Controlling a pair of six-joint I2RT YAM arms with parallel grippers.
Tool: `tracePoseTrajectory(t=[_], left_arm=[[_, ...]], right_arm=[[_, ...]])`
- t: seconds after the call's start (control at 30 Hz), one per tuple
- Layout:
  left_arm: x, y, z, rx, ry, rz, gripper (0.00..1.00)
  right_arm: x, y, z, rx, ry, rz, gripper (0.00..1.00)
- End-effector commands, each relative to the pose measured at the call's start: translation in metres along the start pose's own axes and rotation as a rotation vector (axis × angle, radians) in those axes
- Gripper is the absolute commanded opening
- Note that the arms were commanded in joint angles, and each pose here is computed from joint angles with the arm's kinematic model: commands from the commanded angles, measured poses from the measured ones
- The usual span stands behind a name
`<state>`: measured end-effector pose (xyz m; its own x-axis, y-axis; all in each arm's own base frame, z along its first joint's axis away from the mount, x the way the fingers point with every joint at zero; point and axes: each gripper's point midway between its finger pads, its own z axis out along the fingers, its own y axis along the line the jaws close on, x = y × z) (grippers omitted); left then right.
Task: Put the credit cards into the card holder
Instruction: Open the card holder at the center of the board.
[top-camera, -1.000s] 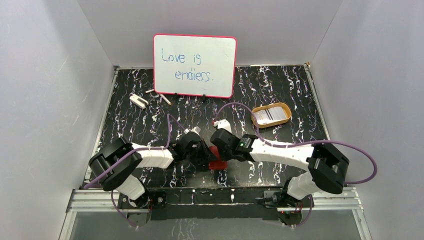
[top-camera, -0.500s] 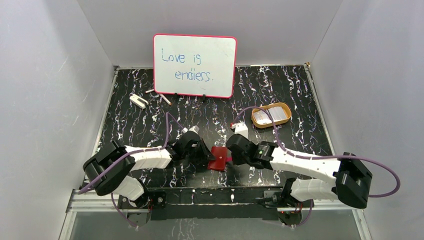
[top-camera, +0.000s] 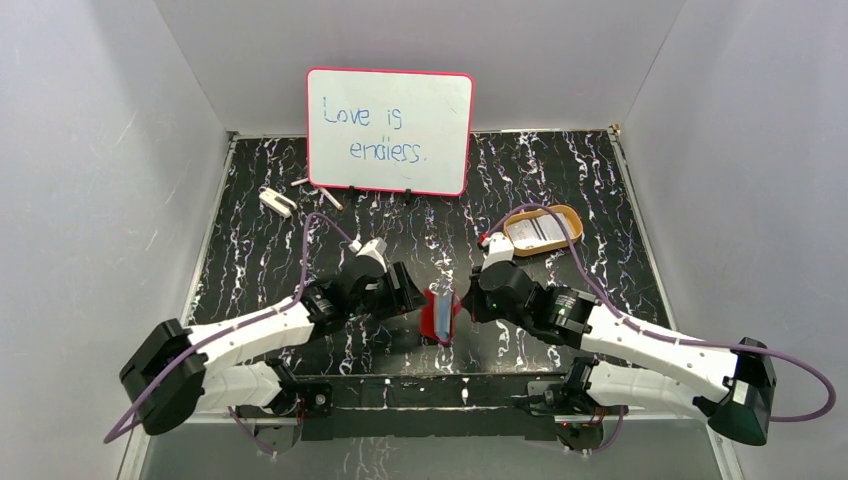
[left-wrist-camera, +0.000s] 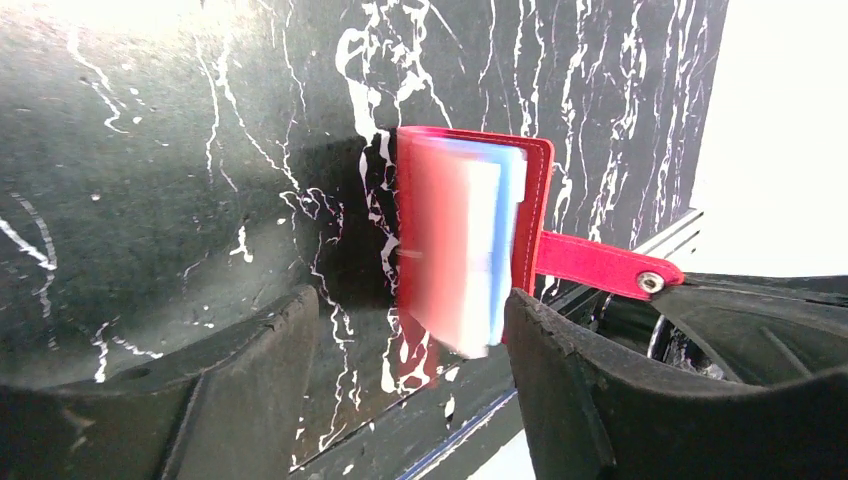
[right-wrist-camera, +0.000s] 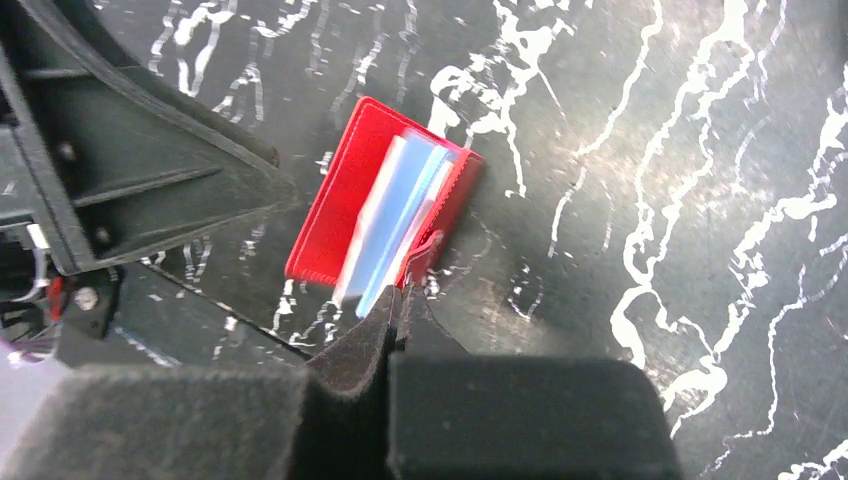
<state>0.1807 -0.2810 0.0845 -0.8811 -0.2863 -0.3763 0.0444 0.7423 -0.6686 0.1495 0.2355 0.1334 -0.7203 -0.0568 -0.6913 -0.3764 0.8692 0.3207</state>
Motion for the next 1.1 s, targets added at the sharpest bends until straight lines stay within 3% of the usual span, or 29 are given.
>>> tracePoseTrajectory(t=[0.0, 0.23, 0.5, 0.7, 0.9, 1.0, 1.07], left_arm=[[-0.015, 0.007, -0.021, -0.041, -0.072, 0.069, 0.67], [-0.01, 0.018, -0.023, -0.036, -0.084, 0.103, 0.69], [0.005, 0.045, -0.011, -0.118, -0.036, 0.079, 0.67], [0.009, 0.054, -0.008, -0.142, -0.032, 0.072, 0.66], [0.007, 0.058, -0.01, -0.159, -0.04, 0.077, 0.66], [0.007, 0.06, -0.013, -0.17, -0.045, 0.077, 0.66], [0.006, 0.061, -0.015, -0.173, -0.052, 0.076, 0.66]], right_arm=[[-0.039, 0.039, -0.013, -0.138, -0.074, -0.018, 0.0], [-0.04, 0.061, -0.002, -0.219, -0.061, 0.001, 0.0], [-0.013, 0.0, 0.005, 0.047, -0.031, 0.027, 0.0], [0.033, -0.064, -0.004, 0.319, 0.083, 0.05, 0.0], [0.041, -0.082, -0.017, 0.369, 0.069, 0.11, 0.0], [0.038, -0.092, -0.029, 0.44, 0.056, 0.154, 0.36], [0.033, -0.093, -0.036, 0.454, 0.044, 0.182, 0.54]])
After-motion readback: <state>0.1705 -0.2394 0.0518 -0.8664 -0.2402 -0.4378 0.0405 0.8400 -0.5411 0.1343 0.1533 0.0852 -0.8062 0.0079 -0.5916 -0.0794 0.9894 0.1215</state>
